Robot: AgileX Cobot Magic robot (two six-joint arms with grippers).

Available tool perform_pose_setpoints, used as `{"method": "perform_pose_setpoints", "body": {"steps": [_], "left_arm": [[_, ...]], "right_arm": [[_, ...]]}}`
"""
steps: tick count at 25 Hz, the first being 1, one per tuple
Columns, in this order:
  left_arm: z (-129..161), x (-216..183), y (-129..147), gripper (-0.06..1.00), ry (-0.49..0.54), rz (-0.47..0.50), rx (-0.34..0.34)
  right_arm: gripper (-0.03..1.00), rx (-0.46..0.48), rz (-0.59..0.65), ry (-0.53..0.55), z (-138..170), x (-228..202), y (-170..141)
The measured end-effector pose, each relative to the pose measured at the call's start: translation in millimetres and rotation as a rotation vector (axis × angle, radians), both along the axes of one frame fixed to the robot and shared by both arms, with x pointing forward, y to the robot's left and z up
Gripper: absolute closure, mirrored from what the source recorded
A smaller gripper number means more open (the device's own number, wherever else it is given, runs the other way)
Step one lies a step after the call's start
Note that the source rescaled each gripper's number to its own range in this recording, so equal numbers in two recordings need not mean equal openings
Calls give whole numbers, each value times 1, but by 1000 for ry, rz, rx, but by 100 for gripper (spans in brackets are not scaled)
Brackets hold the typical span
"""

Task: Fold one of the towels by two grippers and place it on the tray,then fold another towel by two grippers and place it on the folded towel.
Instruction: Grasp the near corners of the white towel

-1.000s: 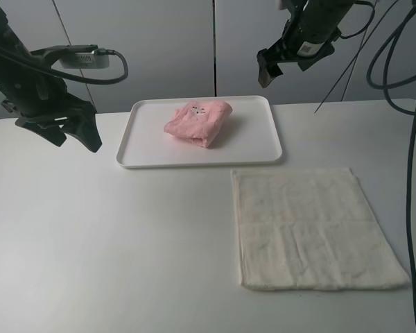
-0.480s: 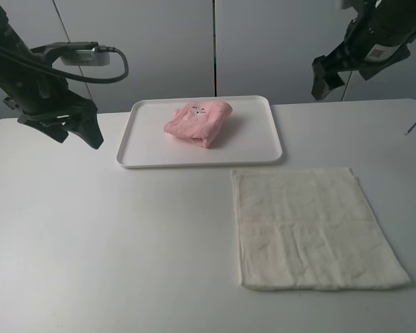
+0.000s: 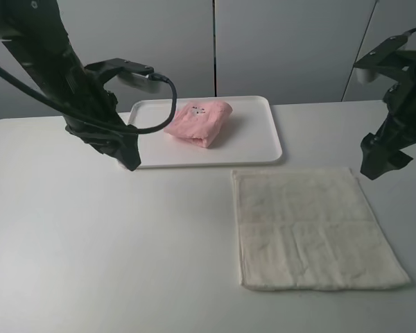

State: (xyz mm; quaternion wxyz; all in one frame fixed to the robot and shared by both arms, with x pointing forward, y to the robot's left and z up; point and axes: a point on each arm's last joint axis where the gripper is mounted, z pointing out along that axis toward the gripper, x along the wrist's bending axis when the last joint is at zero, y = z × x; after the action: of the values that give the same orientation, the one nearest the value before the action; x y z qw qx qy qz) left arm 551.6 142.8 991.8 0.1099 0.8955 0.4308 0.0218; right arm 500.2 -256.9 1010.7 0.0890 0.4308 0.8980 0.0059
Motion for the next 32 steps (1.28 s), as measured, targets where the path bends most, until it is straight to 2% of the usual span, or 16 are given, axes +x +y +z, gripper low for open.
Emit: {"method": "perform_pose_setpoints", "body": {"steps": [2,6,9,11,13,17,20,24,32], "left_arm": [[-8,-6,-15,1,12,-71,21],[-20,-23,-48,1,18,-234,61],[-25,-35,-69,1,-10,-328,78],[-25,-43,-83,1,-37,-376,73],[-24,-48,-94,1,-86,-427,65],[-23,-57,-109,1,-145,-492,50],[-24,-62,-115,1,-150,-522,47],[-31,-72,-125,1,-147,-613,65],[-62,-107,-160,1,-109,-770,96]], "right_arm": [[-3,3,61,32,-2,-3,1],[-3,24,326,123,-6,-12,5],[-3,70,488,180,-12,-21,9],[-3,104,553,212,-19,-28,11],[-3,139,581,241,-28,-36,13],[-3,164,632,219,-42,-50,12],[-3,149,680,180,-48,-61,10],[-3,104,731,111,-54,-67,6],[-3,17,814,127,-59,-71,-2]]}}
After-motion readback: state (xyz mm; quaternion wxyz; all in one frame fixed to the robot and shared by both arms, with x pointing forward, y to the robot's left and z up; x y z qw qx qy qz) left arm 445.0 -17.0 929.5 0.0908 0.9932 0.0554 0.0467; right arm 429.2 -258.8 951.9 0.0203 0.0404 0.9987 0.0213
